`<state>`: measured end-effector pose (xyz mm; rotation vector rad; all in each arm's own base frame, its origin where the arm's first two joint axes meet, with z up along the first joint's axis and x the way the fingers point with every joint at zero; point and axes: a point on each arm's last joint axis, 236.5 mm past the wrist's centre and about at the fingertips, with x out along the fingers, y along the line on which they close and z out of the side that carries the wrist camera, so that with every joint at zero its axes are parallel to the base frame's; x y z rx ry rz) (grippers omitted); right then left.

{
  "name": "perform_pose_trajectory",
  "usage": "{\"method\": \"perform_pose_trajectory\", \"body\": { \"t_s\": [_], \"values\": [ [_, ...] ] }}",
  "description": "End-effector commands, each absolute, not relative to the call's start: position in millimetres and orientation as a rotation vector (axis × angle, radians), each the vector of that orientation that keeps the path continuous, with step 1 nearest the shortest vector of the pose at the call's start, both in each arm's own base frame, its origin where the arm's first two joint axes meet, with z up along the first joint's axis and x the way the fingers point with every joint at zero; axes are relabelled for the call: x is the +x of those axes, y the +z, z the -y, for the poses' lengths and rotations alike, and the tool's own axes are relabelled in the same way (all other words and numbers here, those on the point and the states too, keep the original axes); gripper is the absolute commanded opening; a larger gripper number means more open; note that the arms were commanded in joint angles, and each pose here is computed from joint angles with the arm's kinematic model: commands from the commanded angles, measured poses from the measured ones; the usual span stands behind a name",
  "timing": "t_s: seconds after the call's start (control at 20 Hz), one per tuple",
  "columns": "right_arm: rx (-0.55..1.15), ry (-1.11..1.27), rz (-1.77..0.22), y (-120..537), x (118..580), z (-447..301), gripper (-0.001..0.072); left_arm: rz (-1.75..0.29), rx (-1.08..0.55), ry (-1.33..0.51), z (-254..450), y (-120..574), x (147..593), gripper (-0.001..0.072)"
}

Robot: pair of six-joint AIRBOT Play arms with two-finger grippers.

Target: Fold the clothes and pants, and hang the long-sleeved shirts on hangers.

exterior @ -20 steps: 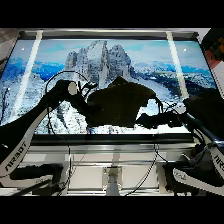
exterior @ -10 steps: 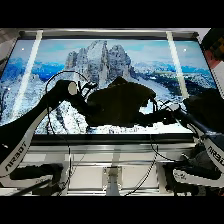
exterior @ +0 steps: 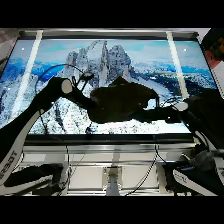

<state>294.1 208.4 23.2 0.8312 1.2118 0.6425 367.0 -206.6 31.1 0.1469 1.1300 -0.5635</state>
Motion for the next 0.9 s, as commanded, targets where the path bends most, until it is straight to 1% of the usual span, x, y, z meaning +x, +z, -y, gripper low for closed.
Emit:
{"method": "perform_pose_trajectory", "body": {
  "t_s": [0.0, 0.05, 0.15, 0.25, 0.45, 0.55, 0.65, 0.85],
  "values": [
    [0.888, 0.595, -0.974, 106, 321, -174, 0.0026, -0.648, 0.040, -0.514, 208, 154, 415, 0.0024],
    [0.868, 0.600, -0.898, 134, 335, -166, 0.0026, -0.512, 0.014, -0.503, 206, 193, 420, 0.0024],
    [0.786, 0.559, -0.726, 186, 367, -144, 0.0027, -0.322, -0.021, -0.485, 201, 248, 423, 0.0024],
    [0.728, 0.483, -0.620, 227, 389, -120, 0.0026, -0.228, -0.028, -0.472, 195, 275, 423, 0.0024],
    [0.687, 0.479, -0.465, 294, 411, -108, 0.0027, -0.074, -0.063, -0.440, 187, 312, 430, 0.0025],
    [0.660, 0.462, -0.408, 316, 418, -98, 0.0027, 0.009, -0.081, -0.416, 180, 332, 434, 0.0024],
    [0.658, 0.460, -0.375, 329, 422, -96, 0.0027, 0.043, -0.089, -0.408, 177, 340, 435, 0.0025],
    [0.674, 0.486, -0.357, 333, 430, -110, 0.0028, 0.108, -0.104, -0.397, 175, 355, 435, 0.0024]
  ]
}}
